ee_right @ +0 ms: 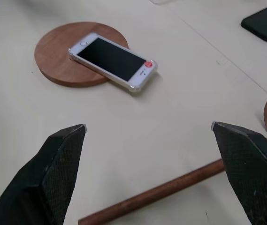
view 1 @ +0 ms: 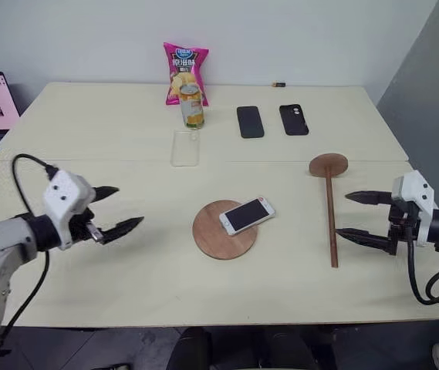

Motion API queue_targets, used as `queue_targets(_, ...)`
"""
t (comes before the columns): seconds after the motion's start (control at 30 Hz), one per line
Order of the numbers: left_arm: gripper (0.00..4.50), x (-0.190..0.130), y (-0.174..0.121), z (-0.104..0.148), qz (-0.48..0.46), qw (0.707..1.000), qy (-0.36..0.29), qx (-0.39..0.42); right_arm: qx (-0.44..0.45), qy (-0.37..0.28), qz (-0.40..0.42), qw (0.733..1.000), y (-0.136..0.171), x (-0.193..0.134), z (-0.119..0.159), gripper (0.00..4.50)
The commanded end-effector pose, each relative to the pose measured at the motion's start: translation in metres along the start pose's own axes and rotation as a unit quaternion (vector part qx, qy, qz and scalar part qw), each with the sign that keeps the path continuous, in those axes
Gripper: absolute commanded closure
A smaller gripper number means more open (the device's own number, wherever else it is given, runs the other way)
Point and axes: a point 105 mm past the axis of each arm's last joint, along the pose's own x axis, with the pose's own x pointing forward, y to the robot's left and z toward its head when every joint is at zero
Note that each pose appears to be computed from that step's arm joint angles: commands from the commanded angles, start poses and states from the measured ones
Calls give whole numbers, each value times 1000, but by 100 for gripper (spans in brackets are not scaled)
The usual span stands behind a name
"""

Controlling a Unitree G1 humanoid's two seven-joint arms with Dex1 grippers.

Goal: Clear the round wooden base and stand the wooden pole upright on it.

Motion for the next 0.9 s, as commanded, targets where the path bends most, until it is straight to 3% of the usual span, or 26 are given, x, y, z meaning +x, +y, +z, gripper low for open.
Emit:
queue_targets(0.03, 0, 17, -15, 17, -54, 998, -15, 33, -5, -38, 2, 999, 12, 2, 21, 0)
queue_targets(0.2, 0, 55, -26, 30, -114, 992, -34, 47, 17, -49, 22, 998, 38, 14, 25, 0)
queue_targets(0.57, 0, 127, -53, 35, -163, 984, -19, 65, 36, -19, -4, 999, 60, 19, 11, 0)
queue_targets(0.9, 0, 159, -74, 31, -155, 987, -2, 32, 43, -14, -15, 999, 68, 16, 5, 0)
